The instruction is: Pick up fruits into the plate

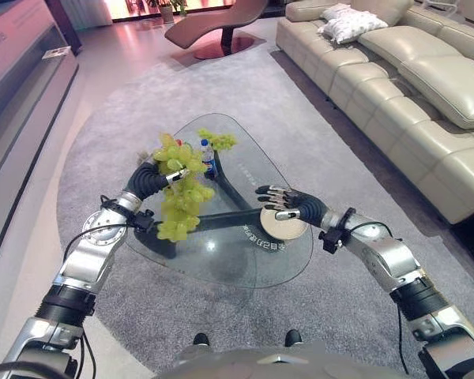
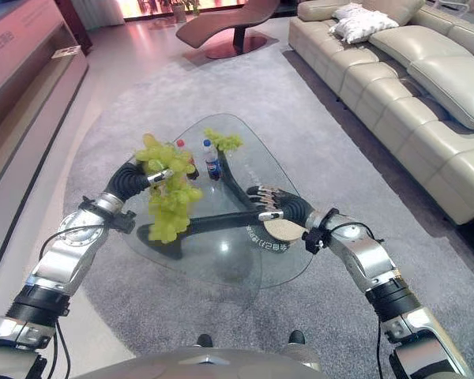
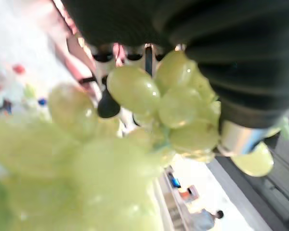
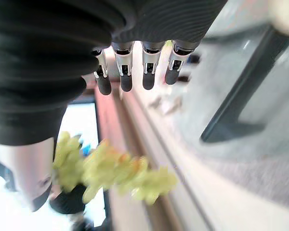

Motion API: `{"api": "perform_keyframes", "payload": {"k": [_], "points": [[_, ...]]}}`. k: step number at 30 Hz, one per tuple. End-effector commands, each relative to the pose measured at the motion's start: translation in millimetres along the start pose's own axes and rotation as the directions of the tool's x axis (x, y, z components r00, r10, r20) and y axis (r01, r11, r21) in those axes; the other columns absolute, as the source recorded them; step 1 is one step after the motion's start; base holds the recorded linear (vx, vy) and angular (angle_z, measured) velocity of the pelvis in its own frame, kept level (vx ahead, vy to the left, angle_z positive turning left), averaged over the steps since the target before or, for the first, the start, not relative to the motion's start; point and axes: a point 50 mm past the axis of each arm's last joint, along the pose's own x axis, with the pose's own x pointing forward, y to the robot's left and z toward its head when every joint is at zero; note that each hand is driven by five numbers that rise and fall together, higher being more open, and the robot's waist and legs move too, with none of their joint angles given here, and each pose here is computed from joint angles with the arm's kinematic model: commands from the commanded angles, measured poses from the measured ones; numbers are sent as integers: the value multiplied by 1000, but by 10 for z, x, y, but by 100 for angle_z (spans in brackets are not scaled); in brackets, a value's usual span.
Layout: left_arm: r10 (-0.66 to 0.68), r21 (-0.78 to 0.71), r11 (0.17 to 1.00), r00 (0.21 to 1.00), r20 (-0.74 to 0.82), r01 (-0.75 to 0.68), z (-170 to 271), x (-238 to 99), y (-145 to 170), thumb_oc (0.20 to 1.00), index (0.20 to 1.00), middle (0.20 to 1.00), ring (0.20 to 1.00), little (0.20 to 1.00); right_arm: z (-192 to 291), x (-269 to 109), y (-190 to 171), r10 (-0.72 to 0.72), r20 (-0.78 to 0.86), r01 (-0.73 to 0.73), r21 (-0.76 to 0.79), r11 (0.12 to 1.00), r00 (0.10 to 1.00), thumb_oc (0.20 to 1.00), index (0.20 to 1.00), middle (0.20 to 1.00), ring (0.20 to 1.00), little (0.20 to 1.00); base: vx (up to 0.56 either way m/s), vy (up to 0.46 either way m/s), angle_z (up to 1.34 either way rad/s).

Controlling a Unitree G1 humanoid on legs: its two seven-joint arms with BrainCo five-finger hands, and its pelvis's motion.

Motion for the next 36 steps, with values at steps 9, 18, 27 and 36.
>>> {"api": "perform_keyframes", "payload": {"k": [9,18,27,36], "points": [[-328,-21,938,908,262,345,689,249,-130,200,200,200,200,200,738,225,516,322,256,-313,-79,947,911,1000,1000,1000,1000,1000,-12,2,0],[-421,-80,882,851,313,465,774,330,-309,200,200,200,200,200,845,344,649,342,303,-337,-70,939,889,1000,1000,1000,1000,1000,-3,3,-3],[-440,-90,855,807,395,511,906,389,-434,200,200,200,200,200,773,433,859,441,265,-466,36,884,857,1000,1000,1000,1000,1000,0,0,0],[-425,-55,866,789,443,497,1051,472,-531,200,200,200,200,200,739,502,1008,484,268,-526,110,843,833,1000,1000,1000,1000,1000,0,0,0]]}}
